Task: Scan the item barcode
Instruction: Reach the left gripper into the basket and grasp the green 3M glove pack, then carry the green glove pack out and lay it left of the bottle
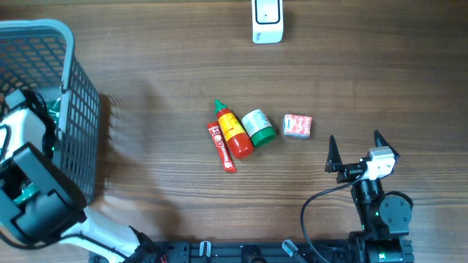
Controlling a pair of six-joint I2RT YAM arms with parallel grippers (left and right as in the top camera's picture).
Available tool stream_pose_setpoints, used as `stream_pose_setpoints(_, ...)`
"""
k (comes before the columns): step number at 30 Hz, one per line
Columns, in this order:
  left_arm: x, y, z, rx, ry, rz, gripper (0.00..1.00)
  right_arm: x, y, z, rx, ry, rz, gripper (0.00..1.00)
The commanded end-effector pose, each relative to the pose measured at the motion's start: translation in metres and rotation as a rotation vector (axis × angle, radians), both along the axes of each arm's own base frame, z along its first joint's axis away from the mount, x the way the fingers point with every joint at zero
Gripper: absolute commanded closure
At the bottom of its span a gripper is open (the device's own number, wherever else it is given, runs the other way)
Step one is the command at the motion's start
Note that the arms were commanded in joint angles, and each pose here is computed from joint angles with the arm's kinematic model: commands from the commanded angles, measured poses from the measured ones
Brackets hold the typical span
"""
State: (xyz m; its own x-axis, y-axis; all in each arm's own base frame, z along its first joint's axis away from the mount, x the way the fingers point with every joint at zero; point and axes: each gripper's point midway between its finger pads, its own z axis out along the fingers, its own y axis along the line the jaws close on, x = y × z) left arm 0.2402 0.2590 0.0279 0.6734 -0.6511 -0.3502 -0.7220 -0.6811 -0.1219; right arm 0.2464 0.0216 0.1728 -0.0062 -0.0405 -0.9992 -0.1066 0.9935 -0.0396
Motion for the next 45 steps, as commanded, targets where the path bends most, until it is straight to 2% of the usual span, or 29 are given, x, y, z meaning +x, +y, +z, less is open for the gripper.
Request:
stream_pose_setpoints(1, -0.027, 0.002, -0.033, -0.006, 0.001, 0.112, 0.0, 0.0, 0.0, 0.0, -0.012, -0.004, 0.001, 0.0)
stream_pose_setpoints(2, -0.029, 0.006, -0.035, 0.001, -0.006, 0.12, 0.05, 0.0, 0.001, 0.0, -0.012, -0.004, 0.002, 0.0)
stream_pose_setpoints(3, -0.028, 0.011, -0.035, 0.01, -0.016, 0.115, 0.22, 0.0, 0.0, 0.0, -0.012, -0.004, 0.001, 0.0)
stream_pose_setpoints(4, -0.024, 0.018, -0.034, 0.025, -0.032, 0.088, 0.5, 0.0, 0.0, 0.0, -0.012, -0.004, 0.001, 0.0)
stream_pose_setpoints(5, -0.02, 0.024, -0.033, 0.04, -0.045, 0.056, 0.61, 0.0, 0.0, 0.0, -0.012, -0.004, 0.001, 0.0)
stream_pose_setpoints(7, -0.007, 0.035, -0.031, 0.059, -0.081, -0.031, 0.96, 0.0, 0.001, 0.0, -0.012, -0.004, 0.002, 0.0)
stream_pose_setpoints(11, 0.028, 0.038, -0.012, 0.035, -0.191, -0.195, 0.96, 0.0, 0.001, 0.0, -0.012, -0.004, 0.002, 0.0)
stream_pose_setpoints(13, 0.047, 0.043, 0.015, 0.059, -0.252, -0.298, 0.96, 0.0, 0.0, 0.0, -0.012, -0.004, 0.001, 0.0)
stream_pose_setpoints(15, 0.068, 0.044, 0.063, 0.116, -0.339, -0.439, 0.96, 0.0, 0.001, 0.0, -0.012, -0.004, 0.002, 0.0)
stream_pose_setpoints(17, 0.074, 0.04, 0.103, 0.155, -0.408, -0.472, 0.96, 0.0, 0.0, 0.0, -0.012, -0.004, 0.001, 0.0)
stream_pose_setpoints(20, 0.069, 0.027, 0.169, 0.237, -0.503, -0.501, 0.96, 0.0, 0.0, 0.0, -0.012, -0.004, 0.001, 0.0)
stream_pose_setpoints(23, 0.051, 0.011, 0.242, 0.398, -0.579, -0.554, 0.96, 0.0, 0.0, 0.0, -0.012, -0.004, 0.001, 0.0)
stream_pose_setpoints(28, 0.016, -0.029, 0.315, 0.544, -0.69, -0.596, 0.96, 0.0, 0.001, 0.0, -0.012, -0.004, 0.002, 0.0)
stream_pose_setpoints(30, 0.014, -0.062, 0.347, 0.602, -0.779, -0.757, 0.96, 0.0, 0.0, 0.0, -0.012, -0.004, 0.001, 0.0)
stream_pose_setpoints(32, 0.02, -0.104, 0.372, 0.647, -0.85, -1.0, 0.96, 0.0, 0.001, 0.0, -0.012, -0.004, 0.002, 0.0)
stream_pose_setpoints(33, 0.022, -0.137, 0.38, 0.668, -0.874, -1.189, 0.96, 0.0, 0.001, 0.0, -0.012, -0.004, 0.002, 0.0)
stream_pose_setpoints(35, 0.019, -0.181, 0.374, 0.645, -0.863, -1.424, 0.96, 0.0, 0.0, 0.0, -0.012, -0.004, 0.001, 0.0)
stream_pose_setpoints(38, 0.013, -0.226, 0.348, 0.602, -0.748, -1.717, 0.96, 0.0, 0.001, 0.0, -0.012, -0.004, 0.002, 0.0)
stream_pose_setpoints(43, 0.01, -0.279, 0.296, 0.456, -0.569, -2.141, 0.96, 0.0, 0.0, 0.0, -0.012, -0.004, 0.001, 0.0)
stream_pose_setpoints(45, 0.011, -0.297, 0.266, 0.322, -0.481, -2.269, 0.96, 0.0, 0.0, 0.0, -0.012, -0.004, 0.001, 0.0)
